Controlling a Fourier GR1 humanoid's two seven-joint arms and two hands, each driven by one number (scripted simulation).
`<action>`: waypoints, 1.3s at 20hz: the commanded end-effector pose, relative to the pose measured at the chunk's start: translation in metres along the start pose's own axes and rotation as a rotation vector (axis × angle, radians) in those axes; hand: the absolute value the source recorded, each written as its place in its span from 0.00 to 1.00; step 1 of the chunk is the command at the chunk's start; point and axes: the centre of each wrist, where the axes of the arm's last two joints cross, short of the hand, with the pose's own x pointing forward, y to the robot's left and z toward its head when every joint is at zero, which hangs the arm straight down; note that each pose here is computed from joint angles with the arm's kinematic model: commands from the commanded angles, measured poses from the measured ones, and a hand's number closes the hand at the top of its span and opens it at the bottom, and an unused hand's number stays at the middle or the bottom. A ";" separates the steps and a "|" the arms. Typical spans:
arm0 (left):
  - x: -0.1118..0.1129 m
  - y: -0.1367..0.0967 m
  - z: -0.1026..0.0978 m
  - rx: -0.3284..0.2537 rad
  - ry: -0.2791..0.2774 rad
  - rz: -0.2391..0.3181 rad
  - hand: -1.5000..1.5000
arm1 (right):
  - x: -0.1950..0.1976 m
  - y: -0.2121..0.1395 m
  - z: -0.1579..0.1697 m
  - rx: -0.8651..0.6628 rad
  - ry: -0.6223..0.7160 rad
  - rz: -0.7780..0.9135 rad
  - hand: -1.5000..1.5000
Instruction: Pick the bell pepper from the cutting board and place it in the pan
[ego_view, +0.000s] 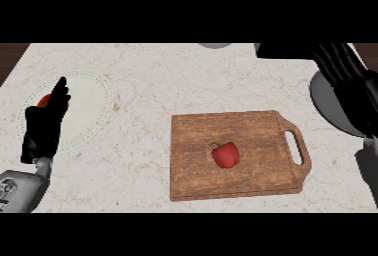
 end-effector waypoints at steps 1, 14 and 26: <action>-0.015 0.008 0.006 -0.001 0.004 0.054 0.50 | 0.003 0.020 -0.013 0.123 -0.048 -0.035 1.00; 0.012 -0.002 0.005 -0.125 -0.008 0.333 0.50 | 0.018 -0.008 -0.003 0.494 -0.296 0.484 0.00; 0.013 -0.016 0.022 -0.140 -0.016 0.328 0.50 | 0.074 0.046 -0.045 0.739 -0.331 0.882 0.00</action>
